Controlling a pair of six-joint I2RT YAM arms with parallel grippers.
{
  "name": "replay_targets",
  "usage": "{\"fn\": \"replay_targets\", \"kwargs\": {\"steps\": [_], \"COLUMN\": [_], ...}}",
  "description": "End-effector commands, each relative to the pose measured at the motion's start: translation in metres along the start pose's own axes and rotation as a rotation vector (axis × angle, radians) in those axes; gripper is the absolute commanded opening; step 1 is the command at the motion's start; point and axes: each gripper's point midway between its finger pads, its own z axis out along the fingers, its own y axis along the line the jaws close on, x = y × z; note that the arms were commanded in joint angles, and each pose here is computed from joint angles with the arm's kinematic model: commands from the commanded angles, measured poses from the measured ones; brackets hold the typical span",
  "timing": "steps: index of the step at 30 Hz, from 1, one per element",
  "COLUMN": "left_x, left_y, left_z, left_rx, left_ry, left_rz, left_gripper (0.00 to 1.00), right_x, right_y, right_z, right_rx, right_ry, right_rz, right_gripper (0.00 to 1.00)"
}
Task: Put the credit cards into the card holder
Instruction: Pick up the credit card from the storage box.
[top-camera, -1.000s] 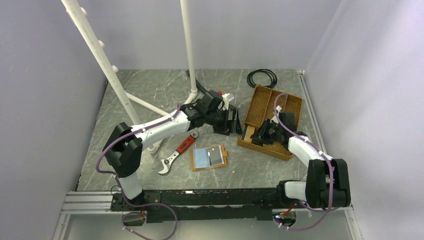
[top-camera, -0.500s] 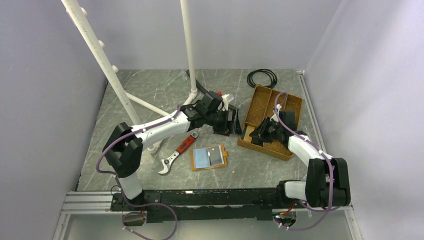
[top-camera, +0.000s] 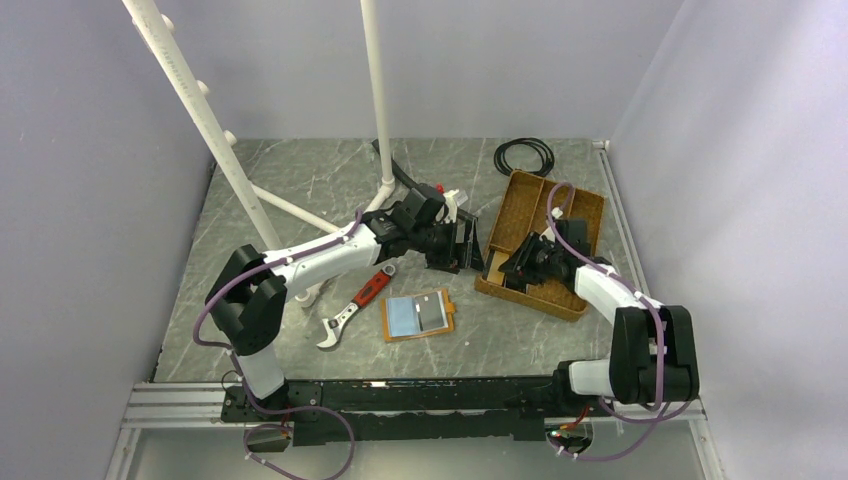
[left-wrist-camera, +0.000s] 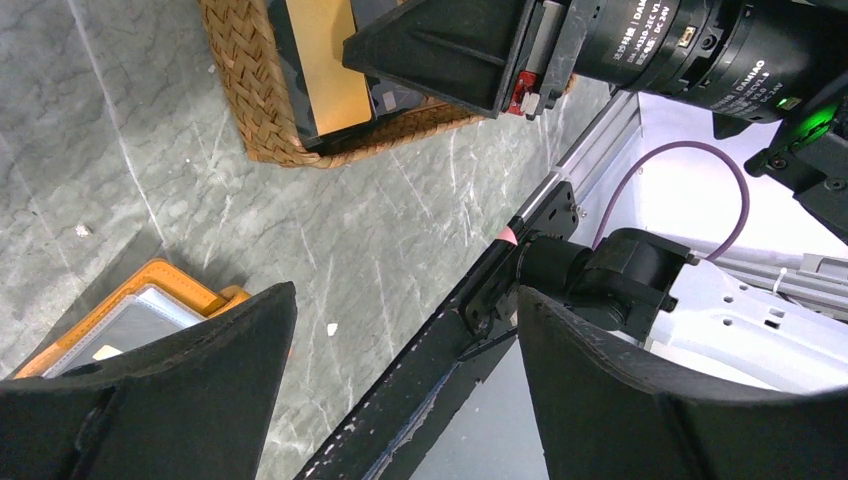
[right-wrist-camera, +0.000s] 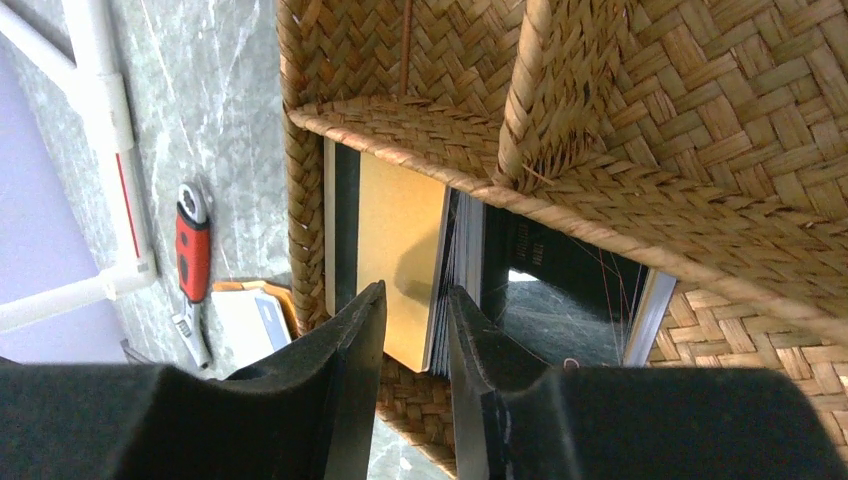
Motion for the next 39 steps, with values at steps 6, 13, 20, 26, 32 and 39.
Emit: {"fn": "replay_targets", "kwargs": {"steps": [6, 13, 20, 26, 32, 39], "left_x": [0.001, 0.001, 0.001, 0.001, 0.001, 0.001], "left_y": [-0.005, -0.005, -0.006, -0.007, -0.008, -0.009], "left_z": [0.000, 0.000, -0.003, -0.006, -0.006, -0.009], "left_rx": [0.023, 0.024, 0.025, 0.022, 0.027, 0.028], "left_ry": [-0.007, -0.008, -0.012, -0.019, -0.019, -0.021], "left_rz": [-0.001, -0.004, 0.000, 0.003, 0.004, 0.005], "left_gripper": [0.85, 0.85, 0.85, 0.85, 0.85, 0.85], "right_x": [-0.021, -0.021, -0.021, -0.019, -0.014, -0.012], "right_y": [0.033, 0.040, 0.042, 0.046, 0.047, 0.048], "right_z": [-0.002, -0.009, -0.008, -0.014, -0.016, -0.015], "right_rx": [-0.110, -0.121, -0.116, -0.100, -0.093, -0.084], "right_ry": [-0.044, -0.052, -0.048, -0.047, -0.038, -0.031], "right_rz": [-0.033, -0.044, -0.046, -0.064, -0.067, -0.072], "right_gripper": [0.29, 0.28, 0.27, 0.29, 0.32, 0.33]}}
